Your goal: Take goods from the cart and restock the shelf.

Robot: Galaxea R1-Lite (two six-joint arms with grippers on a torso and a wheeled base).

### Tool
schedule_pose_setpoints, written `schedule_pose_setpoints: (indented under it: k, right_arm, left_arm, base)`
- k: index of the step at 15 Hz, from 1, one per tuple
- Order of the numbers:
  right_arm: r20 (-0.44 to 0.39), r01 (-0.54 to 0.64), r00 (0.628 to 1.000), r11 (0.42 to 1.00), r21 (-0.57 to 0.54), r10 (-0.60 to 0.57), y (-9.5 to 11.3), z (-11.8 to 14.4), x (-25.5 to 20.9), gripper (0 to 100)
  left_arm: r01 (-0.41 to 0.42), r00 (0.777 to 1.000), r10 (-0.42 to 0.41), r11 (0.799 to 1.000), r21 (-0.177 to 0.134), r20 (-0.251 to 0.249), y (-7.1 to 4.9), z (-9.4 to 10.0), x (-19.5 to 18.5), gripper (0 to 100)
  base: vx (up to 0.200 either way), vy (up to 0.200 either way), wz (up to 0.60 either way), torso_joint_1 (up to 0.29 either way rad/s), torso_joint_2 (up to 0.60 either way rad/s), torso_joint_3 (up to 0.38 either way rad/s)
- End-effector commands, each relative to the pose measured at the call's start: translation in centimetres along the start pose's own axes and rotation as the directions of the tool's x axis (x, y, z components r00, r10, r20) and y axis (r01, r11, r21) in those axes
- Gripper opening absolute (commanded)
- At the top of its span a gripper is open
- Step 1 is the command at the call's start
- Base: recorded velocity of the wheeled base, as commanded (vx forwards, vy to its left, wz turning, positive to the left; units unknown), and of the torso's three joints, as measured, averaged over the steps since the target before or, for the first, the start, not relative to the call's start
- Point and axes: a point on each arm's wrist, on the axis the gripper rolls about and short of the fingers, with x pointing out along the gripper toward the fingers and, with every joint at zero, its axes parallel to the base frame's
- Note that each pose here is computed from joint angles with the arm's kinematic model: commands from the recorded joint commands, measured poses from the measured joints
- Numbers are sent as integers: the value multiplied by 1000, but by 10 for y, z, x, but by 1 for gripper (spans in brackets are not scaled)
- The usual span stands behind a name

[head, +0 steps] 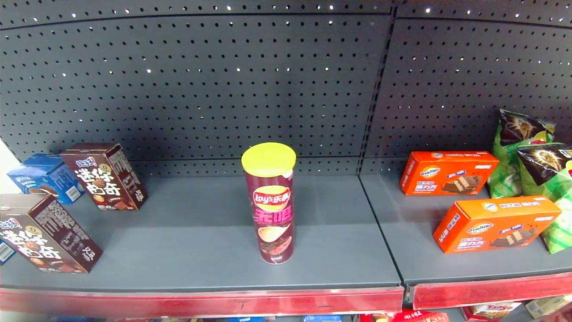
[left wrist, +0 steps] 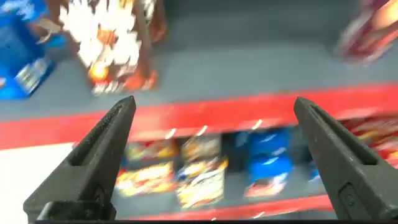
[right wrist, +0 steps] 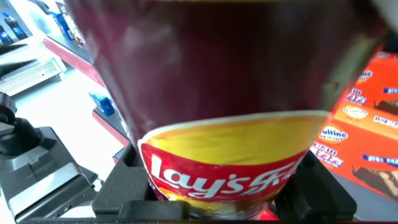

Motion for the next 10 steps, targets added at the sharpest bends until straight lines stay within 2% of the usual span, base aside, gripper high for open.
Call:
schedule_pose_setpoints:
  k: [1,2,3,5,6,8,10]
  right_arm:
    - [7,-8,1000,1000,-3,8,0,3,0,0]
    - [4,-11,1000,1000,-2,11,0,3,1,0]
    - [3,-20,1000,1000,-1,20,0,2,1,0]
    - [0,-31,1000,1000,0,31,0,2,1,0]
    - [0,-34,999,999,0,34,0,2,1,0]
    - [7,-49,999,999,-3,49,0,8,3,0]
    - [14,-63,998,998,-6,63,-1,19,9,0]
  left_arm:
    - [-6,1000,7,1000,15,-24,-1,-13,2,100]
    - [2,1000,-1,1000,18,-25,-1,-13,2,100]
    - [43,999,-43,999,4,-24,-2,-13,2,100]
    - [115,990,-114,993,3,-78,-3,-18,1,100]
    - [167,983,-166,986,5,-73,-5,-17,1,100]
    - [176,982,-176,984,-14,-70,-5,-17,1,100]
    - [173,982,-173,985,-15,-71,-5,-18,1,100]
  base:
    - [0,0,0,0,0,0]
    - [0,0,0,0,0,0]
    - [0,0,0,0,0,0]
    - [0,0,0,0,0,0]
    - [0,0,0,0,0,0]
    - [0,0,0,0,0,0]
    - [0,0,0,0,0,0]
